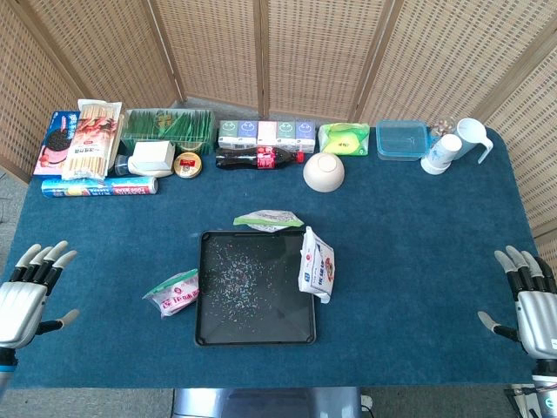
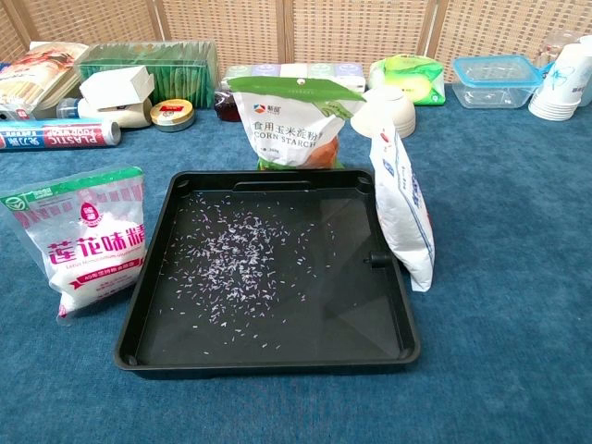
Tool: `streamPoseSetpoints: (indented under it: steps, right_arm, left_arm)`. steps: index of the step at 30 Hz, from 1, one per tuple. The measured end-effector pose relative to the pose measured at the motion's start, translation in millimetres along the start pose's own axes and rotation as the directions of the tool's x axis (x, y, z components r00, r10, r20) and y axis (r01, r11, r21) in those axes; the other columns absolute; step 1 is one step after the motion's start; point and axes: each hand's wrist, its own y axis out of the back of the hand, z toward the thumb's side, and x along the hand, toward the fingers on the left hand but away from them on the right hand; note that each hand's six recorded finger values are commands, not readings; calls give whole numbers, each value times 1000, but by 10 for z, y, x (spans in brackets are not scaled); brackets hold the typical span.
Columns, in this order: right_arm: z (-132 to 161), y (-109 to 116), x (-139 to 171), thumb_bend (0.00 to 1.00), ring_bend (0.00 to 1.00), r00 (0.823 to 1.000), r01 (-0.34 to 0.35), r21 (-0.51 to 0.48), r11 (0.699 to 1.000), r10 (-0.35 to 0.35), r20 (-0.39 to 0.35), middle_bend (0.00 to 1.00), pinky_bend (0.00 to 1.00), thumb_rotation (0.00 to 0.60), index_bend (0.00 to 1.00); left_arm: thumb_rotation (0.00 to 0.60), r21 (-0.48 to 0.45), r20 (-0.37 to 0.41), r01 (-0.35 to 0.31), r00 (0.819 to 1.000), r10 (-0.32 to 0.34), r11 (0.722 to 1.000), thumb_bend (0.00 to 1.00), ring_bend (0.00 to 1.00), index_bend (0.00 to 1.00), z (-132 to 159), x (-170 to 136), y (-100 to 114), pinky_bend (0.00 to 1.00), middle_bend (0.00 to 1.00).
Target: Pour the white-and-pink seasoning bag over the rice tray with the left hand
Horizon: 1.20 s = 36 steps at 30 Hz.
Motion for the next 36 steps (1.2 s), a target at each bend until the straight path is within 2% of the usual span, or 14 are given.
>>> streamPoseSetpoints:
  steps: [8, 11, 13, 17, 21, 27, 36]
  right_arm:
    - [0, 5, 6, 0, 2, 1000, -5, -11, 1000, 5, -3, 18, 0, 600, 86]
    - [2, 17, 9, 0, 2, 1000, -3, -16, 1000, 3, -4, 18, 0, 600, 86]
    - [4, 21, 9, 0, 2, 1000, -4, -19, 1000, 4, -5, 18, 0, 600, 87]
    - [7, 25, 17, 0, 2, 1000, -6, -22, 1000, 6, -9, 18, 0, 600, 86]
    - [3, 33, 19, 0, 2, 1000, -6, -27, 1000, 6, -10, 18, 0, 600, 86]
    - [-17, 54, 17, 0, 2, 1000, -4, -39, 999, 4, -7, 18, 0, 600, 87]
    - [-35, 50, 4, 0, 2, 1000, -9, -43, 999, 9, -4, 17, 0, 600, 87]
  left_arm:
    - [600, -15, 9, 26, 1000, -26, 1000, 0, 0, 0, 21, 14, -72, 0, 0]
    - [600, -57, 20, 39, 999, -38, 998, 0, 0, 0, 52, 28, -127, 0, 0]
    - [600, -128, 38, 62, 998, -58, 990, 0, 0, 0, 123, 44, -221, 0, 0]
    - [600, -293, 91, 121, 991, -98, 948, 0, 0, 0, 321, 74, -487, 0, 0]
    - [600, -423, 152, 176, 981, -122, 889, 0, 0, 0, 607, 73, -799, 0, 0]
    - [600, -478, 179, 196, 976, -124, 856, 0, 0, 0, 859, 137, -1111, 0, 0]
    - [600, -514, 159, 200, 978, -137, 834, 0, 0, 0, 931, 263, -1276, 0, 0]
